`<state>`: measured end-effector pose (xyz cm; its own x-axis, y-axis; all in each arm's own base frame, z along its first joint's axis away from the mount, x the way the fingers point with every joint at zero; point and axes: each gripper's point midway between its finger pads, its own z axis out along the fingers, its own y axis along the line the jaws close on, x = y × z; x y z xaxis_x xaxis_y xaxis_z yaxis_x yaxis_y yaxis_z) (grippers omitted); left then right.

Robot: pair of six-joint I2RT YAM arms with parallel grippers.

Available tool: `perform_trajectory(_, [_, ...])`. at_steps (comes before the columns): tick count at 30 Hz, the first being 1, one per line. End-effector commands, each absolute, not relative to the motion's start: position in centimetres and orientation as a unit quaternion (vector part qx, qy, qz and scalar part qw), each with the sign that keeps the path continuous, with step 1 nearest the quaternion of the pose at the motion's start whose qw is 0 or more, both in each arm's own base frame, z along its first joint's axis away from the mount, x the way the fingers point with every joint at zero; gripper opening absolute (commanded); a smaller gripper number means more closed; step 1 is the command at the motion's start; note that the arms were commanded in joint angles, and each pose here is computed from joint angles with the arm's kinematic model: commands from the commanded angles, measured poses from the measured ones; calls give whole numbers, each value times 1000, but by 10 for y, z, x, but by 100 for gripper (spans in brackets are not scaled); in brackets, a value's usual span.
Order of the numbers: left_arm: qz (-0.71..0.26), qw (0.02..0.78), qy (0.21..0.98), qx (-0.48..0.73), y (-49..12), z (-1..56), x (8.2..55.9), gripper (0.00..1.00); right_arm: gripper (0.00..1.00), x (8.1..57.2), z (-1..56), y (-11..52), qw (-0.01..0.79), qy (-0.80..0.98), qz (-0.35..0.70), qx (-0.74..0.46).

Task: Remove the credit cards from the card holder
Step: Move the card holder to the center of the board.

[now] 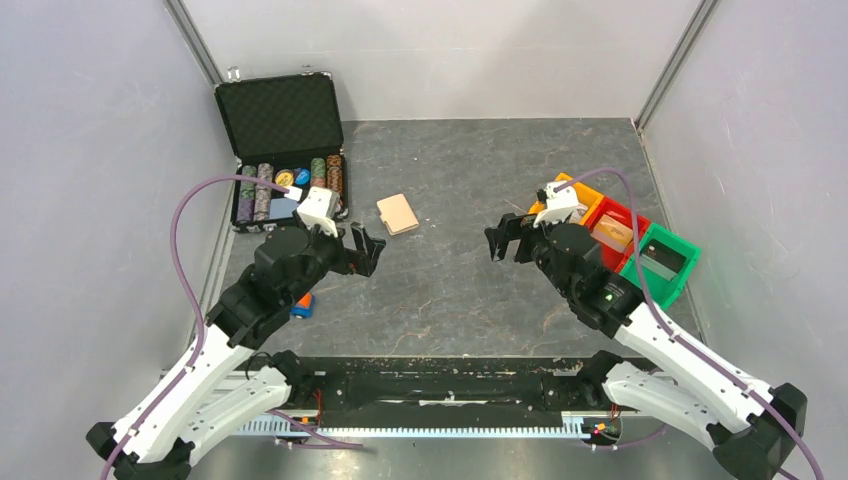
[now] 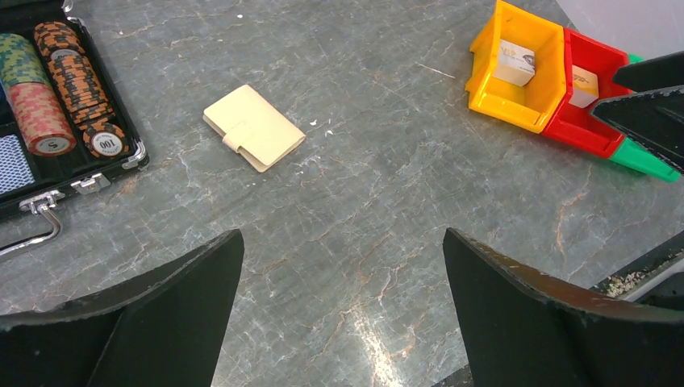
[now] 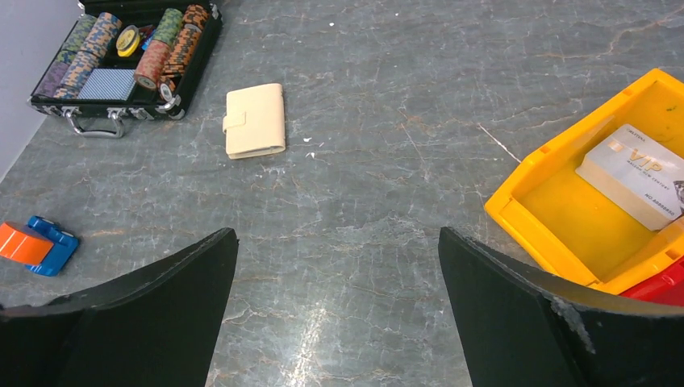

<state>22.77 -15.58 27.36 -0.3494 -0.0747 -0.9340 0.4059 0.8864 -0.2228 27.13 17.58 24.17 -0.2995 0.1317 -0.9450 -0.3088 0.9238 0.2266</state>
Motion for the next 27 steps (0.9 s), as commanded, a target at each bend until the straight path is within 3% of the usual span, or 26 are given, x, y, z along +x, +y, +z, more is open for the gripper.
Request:
perform_trajectory(1, [-210, 587, 774, 112, -153, 287, 231, 100, 98, 276, 258, 180, 604, 770, 200, -45])
perform_trajectory(10, [-194, 581, 784, 97, -150, 281, 237, 100, 98, 274, 258, 186, 605, 765, 216, -56])
perform_trajectory(17, [-159, 548, 821, 14, -135, 262, 248, 100, 98, 267, 259, 188, 612, 754, 228, -77])
perform_trajectory(27, [-258, 470, 833, -139, -160, 204, 304, 93, 96, 246, 276, 191, 653, 697, 256, -148])
